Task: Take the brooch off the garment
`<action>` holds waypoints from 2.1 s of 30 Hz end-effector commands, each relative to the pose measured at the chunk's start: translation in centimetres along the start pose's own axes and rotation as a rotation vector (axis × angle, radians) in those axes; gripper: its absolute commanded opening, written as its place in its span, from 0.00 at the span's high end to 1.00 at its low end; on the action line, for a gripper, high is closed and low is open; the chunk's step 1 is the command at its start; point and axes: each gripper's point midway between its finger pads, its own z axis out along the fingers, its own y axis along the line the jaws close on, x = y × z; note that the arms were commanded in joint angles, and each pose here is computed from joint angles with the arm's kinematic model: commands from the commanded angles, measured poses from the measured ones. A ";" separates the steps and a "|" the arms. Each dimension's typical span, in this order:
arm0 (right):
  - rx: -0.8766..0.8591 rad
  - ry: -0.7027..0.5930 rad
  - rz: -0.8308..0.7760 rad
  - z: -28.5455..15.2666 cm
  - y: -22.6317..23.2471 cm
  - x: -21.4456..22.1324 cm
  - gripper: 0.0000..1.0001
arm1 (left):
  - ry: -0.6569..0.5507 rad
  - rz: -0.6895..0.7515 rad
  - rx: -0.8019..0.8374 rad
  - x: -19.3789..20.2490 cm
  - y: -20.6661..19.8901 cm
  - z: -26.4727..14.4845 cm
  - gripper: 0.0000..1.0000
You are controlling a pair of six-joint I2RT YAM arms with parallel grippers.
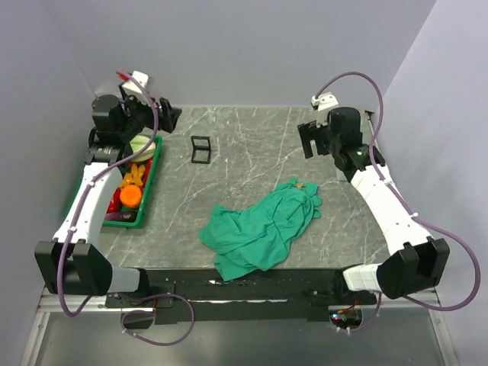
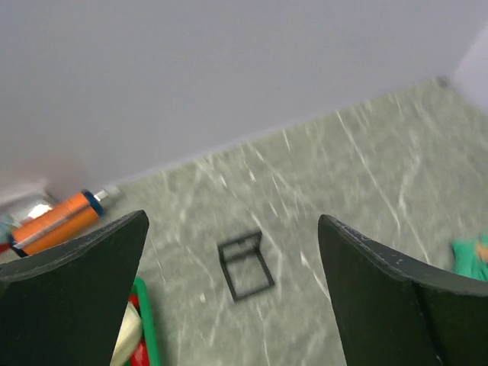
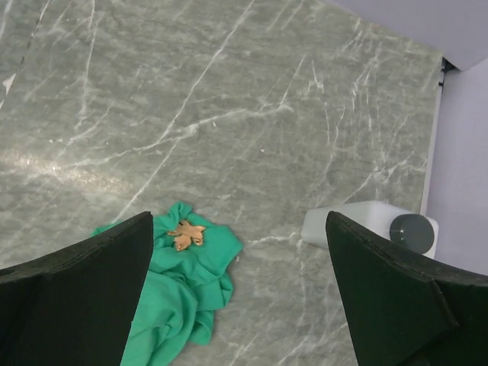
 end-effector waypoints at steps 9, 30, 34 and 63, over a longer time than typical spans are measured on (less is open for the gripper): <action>-0.449 0.087 -0.443 -3.5 5.9 11.4 0.00 | 0.500 0.140 0.515 19.6 -12.4 -7.2 0.08; -0.599 0.373 -0.420 3.5 5.6 20.8 0.27 | 0.853 0.125 0.765 32.8 -16.7 -9.9 0.27; -0.604 0.399 -0.369 5.5 5.5 19.2 0.47 | 0.865 0.134 0.771 34.1 -16.8 -9.0 0.33; -0.324 -0.183 -0.361 3.4 -2.0 -12.1 1.00 | 0.204 0.327 0.430 -4.3 -3.6 2.5 0.99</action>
